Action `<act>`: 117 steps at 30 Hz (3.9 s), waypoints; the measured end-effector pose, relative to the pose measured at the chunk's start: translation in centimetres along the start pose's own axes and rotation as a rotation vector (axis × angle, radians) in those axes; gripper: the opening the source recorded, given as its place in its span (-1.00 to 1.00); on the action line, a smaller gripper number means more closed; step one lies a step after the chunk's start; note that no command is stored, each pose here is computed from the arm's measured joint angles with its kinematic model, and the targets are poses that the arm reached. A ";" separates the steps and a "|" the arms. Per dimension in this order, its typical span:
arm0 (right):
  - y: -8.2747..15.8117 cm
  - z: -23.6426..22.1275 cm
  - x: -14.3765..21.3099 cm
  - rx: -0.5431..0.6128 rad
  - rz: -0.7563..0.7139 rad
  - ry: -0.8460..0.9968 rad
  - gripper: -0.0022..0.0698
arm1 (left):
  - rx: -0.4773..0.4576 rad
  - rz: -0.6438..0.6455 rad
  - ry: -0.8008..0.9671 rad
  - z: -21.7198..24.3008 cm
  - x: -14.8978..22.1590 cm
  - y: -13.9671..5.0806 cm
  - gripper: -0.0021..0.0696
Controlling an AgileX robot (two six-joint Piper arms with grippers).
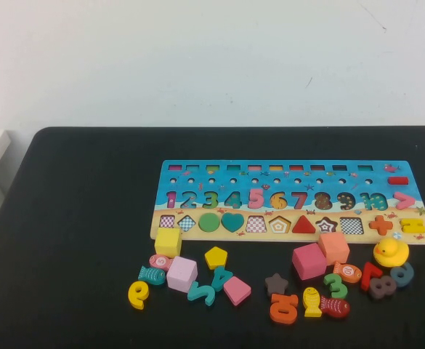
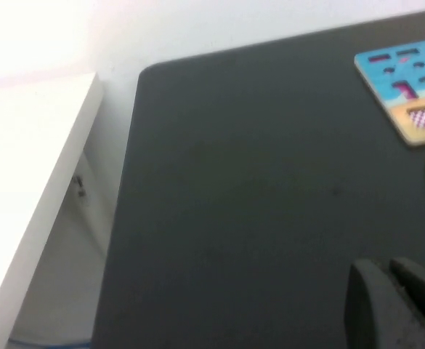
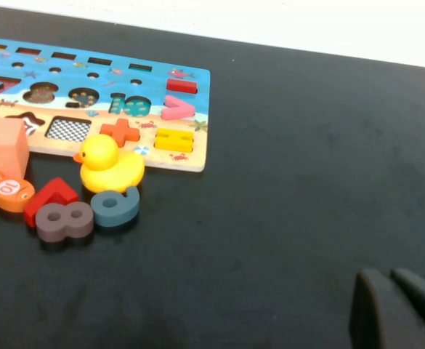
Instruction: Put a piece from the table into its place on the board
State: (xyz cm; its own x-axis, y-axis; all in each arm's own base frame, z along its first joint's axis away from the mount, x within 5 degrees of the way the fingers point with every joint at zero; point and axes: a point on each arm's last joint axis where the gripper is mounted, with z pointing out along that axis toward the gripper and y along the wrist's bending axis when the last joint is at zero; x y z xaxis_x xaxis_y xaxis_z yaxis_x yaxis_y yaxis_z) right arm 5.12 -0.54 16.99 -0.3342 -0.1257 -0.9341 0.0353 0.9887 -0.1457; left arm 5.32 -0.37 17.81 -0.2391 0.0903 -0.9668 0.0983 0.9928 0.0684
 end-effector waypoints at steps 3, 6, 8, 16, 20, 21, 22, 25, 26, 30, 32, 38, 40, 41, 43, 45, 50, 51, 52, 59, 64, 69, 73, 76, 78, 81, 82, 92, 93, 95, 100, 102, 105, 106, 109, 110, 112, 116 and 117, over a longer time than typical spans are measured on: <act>0.0 0.0 0.0 0.000 0.000 0.000 -0.89 | 0.002 -0.009 -0.070 0.0 -0.6 0.0 -0.95; 0.0 0.0 0.0 0.000 0.000 0.000 -0.89 | -0.002 -0.010 -0.257 -0.3 -2.3 0.0 -0.95; 0.0 0.0 0.0 0.000 0.000 0.000 -0.89 | -0.005 -0.011 -0.413 -0.7 -3.6 0.1 -0.95; 0.0 0.0 0.0 0.000 0.000 0.000 -0.89 | -0.016 -0.012 -0.939 -3.7 -7.3 0.2 -0.95; 0.0 0.0 0.0 0.000 0.000 0.000 -0.89 | -0.022 -0.009 -1.119 -5.1 -8.1 0.2 -0.95; 0.0 0.0 0.0 0.000 0.000 0.000 -0.89 | -0.025 -0.006 -1.141 -5.3 -8.2 0.2 -0.95; 0.0 0.0 0.0 0.000 0.000 0.000 -0.89 | -0.030 -0.009 -1.161 -5.4 -8.3 0.3 -0.95; 0.0 0.0 0.0 0.000 0.000 0.000 -0.89 | -0.048 -0.045 -1.155 -5.4 -8.3 0.6 -0.95; 0.0 0.0 0.0 0.000 0.000 0.000 -0.89 | -0.050 -0.067 -1.110 -5.1 -8.3 0.7 -0.95; 0.0 0.0 0.0 0.000 0.000 0.000 -0.89 | -0.033 -0.158 -0.837 -5.1 -10.5 1.1 -0.95; 0.0 0.0 0.0 0.000 0.000 0.000 -0.89 | -0.023 -0.130 -0.733 -5.6 -12.4 1.1 -0.95; 0.0 0.0 0.0 0.000 0.000 0.000 -0.89 | 0.007 0.003 -0.455 -3.2 -17.5 0.9 -0.95; 0.0 0.0 0.0 0.000 0.000 0.000 -0.89 | 0.024 0.005 -0.358 -1.5 -17.9 0.8 -0.95; 0.0 0.0 0.0 0.000 0.000 0.000 -0.89 | 0.033 -0.007 -0.313 -0.5 -17.8 0.7 -0.95; 0.0 0.0 0.0 0.001 -0.002 0.000 -0.89 | 0.053 -0.047 -0.225 1.3 -17.5 0.6 -0.95; 0.0 0.0 0.0 0.001 -0.002 0.000 -0.89 | 0.072 -0.082 -0.131 3.1 -16.9 0.4 -0.95; 0.0 0.0 0.0 0.001 -0.002 0.000 -0.89 | 0.144 -0.105 0.187 7.7 -15.8 -0.4 -0.95; 0.0 0.0 0.0 0.001 -0.002 0.000 -0.89 | 0.158 -0.109 0.232 8.4 -16.1 -0.5 -0.95; 0.0 0.0 0.0 0.001 -0.002 0.000 -0.89 | 0.175 -0.113 0.291 9.4 -16.1 -0.6 -0.95; 0.0 0.0 0.0 0.001 -0.002 0.000 -0.89 | 0.294 -0.140 0.535 16.8 -16.2 -1.8 -0.95; 0.0 0.0 0.0 0.001 -0.002 0.000 -0.89 | 0.413 -0.131 0.573 20.8 -16.1 -4.5 -0.95; 0.0 0.0 0.0 0.001 -0.002 0.000 -0.89 | 0.543 -0.073 0.622 23.7 -15.8 -10.2 -0.95; 0.0 0.0 0.0 0.001 -0.002 0.000 -0.89 | 0.612 -0.042 0.668 26.1 -14.8 -14.6 -0.95; 0.0 0.0 0.0 0.001 -0.002 0.000 -0.89 | 0.612 -0.017 0.731 28.5 -13.5 -17.6 -0.95; 0.0 0.0 0.0 0.001 -0.002 0.000 -0.89 | 0.587 -0.005 0.769 29.6 -12.9 -18.5 -0.94; 0.0 0.0 0.0 0.001 -0.002 0.000 -0.89 | 0.518 0.005 0.838 30.9 -12.2 -19.3 -0.83; 0.0 0.0 0.0 0.001 -0.002 0.000 -0.89 | 0.489 0.010 0.860 31.3 -12.0 -19.4 -0.75; 0.0 0.0 0.0 0.001 -0.002 0.000 -0.89 | 0.377 0.071 1.009 33.7 -10.4 -20.6 0.44; 0.0 0.0 0.0 0.001 -0.002 0.000 -0.89 | 0.374 0.072 1.025 33.8 -10.2 -20.7 0.47; 0.0 0.0 0.0 0.001 -0.002 0.000 -0.89 | 0.372 0.075 1.040 34.1 -9.7 -20.9 0.51; 0.0 0.0 0.0 0.001 0.000 0.000 -0.89 | 0.371 0.047 1.084 34.6 -8.3 -21.4 0.53; 0.0 0.0 0.0 0.001 0.000 0.000 -0.89 | 0.361 0.030 1.097 34.7 -7.9 -21.5 0.53; 0.0 0.0 0.0 0.001 0.000 0.000 -0.89 | 0.349 0.015 1.108 34.8 -7.6 -21.5 0.53; 0.0 0.0 0.0 0.001 0.000 0.000 -0.89 | 0.348 0.014 1.111 34.8 -7.5 -21.5 0.53; 0.0 0.0 0.0 0.001 0.000 0.000 -0.89 | 0.345 0.017 1.127 34.9 -7.2 -21.5 0.53; 0.0 0.0 0.0 0.001 0.000 0.000 -0.89 | 0.344 0.018 1.130 34.9 -7.2 -21.5 0.53; 0.0 0.0 0.0 0.001 0.000 0.000 -0.89 | 0.343 0.020 1.138 34.9 -7.1 -21.5 0.53; 0.0 0.0 0.0 0.001 0.000 0.000 -0.89 | 0.343 0.022 1.145 34.8 -7.1 -21.5 0.48; 0.0 0.0 0.0 0.001 0.000 0.000 -0.89 | 0.342 0.023 1.147 34.8 -7.1 -21.5 0.44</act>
State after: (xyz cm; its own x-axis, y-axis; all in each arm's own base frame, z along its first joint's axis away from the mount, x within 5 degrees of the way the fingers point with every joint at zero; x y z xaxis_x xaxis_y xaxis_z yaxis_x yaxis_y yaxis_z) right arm 5.12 -0.54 16.99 -0.3342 -0.1258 -0.9341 0.0361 0.9886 -0.1461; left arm 38.51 -25.10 14.63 -0.9391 0.2981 -0.1707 0.3243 0.9332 -0.1545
